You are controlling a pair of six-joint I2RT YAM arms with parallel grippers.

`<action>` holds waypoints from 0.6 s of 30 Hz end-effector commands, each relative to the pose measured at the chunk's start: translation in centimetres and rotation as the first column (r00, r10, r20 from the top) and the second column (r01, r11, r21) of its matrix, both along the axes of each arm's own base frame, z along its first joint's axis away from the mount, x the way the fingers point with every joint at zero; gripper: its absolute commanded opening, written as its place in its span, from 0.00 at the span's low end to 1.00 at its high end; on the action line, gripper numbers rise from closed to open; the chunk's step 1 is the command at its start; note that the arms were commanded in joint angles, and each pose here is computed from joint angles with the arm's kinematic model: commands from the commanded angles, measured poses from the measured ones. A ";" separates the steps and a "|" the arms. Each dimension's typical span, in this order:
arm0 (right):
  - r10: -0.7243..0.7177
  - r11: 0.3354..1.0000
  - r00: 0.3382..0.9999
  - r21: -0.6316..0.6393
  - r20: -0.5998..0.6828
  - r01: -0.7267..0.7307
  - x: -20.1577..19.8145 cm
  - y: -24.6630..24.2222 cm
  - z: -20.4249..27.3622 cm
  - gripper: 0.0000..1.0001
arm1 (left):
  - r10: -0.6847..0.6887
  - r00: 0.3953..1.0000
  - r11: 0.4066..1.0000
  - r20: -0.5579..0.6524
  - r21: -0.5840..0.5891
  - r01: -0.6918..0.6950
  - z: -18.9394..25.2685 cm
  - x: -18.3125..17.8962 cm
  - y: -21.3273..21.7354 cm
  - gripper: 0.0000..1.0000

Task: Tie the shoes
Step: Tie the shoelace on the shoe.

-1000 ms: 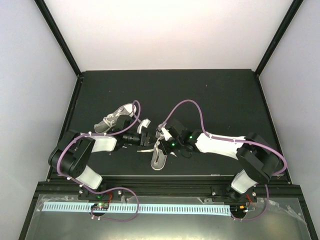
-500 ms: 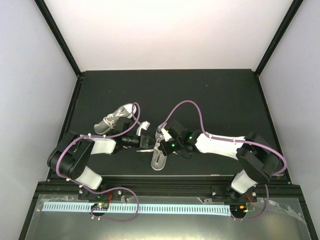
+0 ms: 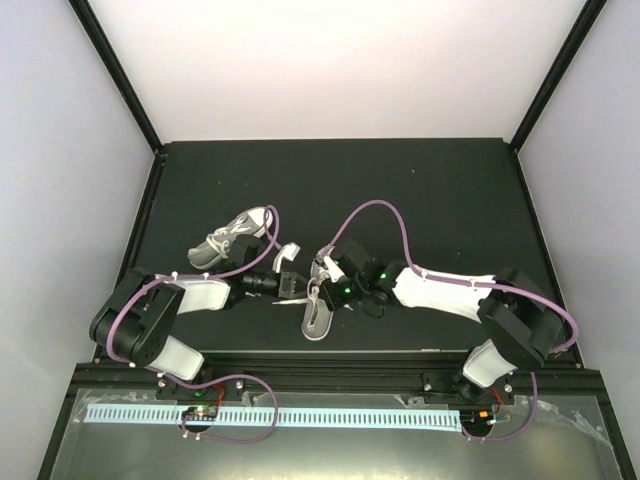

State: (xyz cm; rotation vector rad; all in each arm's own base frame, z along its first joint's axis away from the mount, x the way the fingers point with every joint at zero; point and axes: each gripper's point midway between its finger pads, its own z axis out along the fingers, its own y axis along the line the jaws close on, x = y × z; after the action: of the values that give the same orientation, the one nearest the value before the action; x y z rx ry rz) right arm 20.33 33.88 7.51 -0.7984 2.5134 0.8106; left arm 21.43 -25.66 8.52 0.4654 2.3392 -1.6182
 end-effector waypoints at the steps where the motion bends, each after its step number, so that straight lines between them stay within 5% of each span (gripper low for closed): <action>1: -0.078 0.996 0.990 0.061 0.117 0.071 2.2 0.0 2.8 0.03 | -0.055 0.998 0.998 0.004 -0.028 0.055 1.1 -1.7 -0.4 0.02; 18: -0.103 0.995 0.984 0.029 0.146 0.100 1.9 -1.9 2.7 0.18 | 0.006 1.000 1.000 0.030 -0.013 -0.006 1.5 -1.2 0.1 0.01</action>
State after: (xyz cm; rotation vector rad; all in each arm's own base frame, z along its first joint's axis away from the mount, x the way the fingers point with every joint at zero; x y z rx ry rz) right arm 21.40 32.68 9.07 -0.7329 2.4340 0.7510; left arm 20.59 -25.63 10.25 0.4799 2.2957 -1.6122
